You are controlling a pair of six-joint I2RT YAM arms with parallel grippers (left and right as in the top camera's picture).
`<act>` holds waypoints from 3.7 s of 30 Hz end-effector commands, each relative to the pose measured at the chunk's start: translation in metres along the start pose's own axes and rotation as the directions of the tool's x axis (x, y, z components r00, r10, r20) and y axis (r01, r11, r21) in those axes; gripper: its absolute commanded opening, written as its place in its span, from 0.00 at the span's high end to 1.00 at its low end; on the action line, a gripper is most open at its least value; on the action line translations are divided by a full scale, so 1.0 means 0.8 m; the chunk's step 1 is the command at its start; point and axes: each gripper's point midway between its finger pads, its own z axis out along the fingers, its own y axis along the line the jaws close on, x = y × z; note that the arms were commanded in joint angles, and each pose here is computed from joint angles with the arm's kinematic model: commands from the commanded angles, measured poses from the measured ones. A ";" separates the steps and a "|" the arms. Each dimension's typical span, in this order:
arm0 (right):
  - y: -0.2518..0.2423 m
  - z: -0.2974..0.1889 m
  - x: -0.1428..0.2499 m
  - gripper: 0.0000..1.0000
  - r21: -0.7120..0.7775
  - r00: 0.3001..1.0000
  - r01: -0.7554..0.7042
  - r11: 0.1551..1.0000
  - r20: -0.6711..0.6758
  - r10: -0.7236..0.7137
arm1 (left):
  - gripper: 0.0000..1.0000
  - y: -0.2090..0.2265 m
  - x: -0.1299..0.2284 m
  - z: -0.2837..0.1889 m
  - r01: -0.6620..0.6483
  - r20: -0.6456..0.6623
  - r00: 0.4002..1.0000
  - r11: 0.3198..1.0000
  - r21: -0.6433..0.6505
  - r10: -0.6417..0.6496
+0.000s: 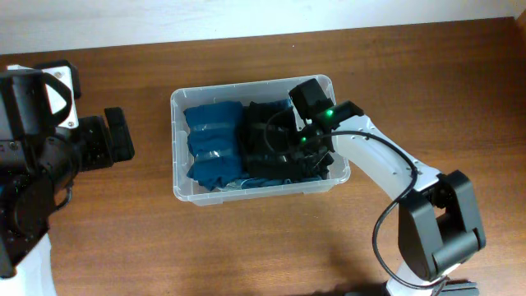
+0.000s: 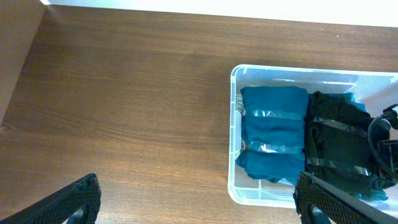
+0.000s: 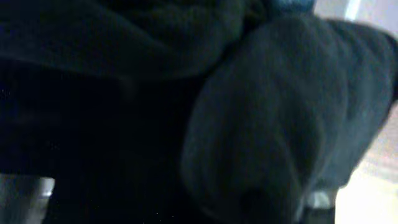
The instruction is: Pack container
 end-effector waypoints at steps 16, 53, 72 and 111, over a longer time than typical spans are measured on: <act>0.052 -0.340 0.021 0.02 -0.119 0.853 0.137 0.983 0.518 -0.057 | 0.01 0.005 0.000 -0.005 0.010 0.012 1.000 1.000 -0.013 -0.010; -0.197 -0.275 0.218 0.02 0.180 0.583 -0.485 0.856 0.796 0.163 | 0.01 0.005 0.000 -0.005 0.010 0.012 1.000 1.000 -0.013 -0.010; -0.196 -0.100 0.247 0.02 0.169 0.697 -0.395 0.903 0.696 0.174 | 0.01 0.005 0.000 -0.005 0.010 0.012 1.000 1.000 -0.013 -0.010; -0.197 -0.097 0.240 0.02 0.162 0.683 -0.393 0.905 0.710 0.169 | 0.01 0.004 -0.005 0.001 -0.086 0.270 0.960 0.996 0.010 0.080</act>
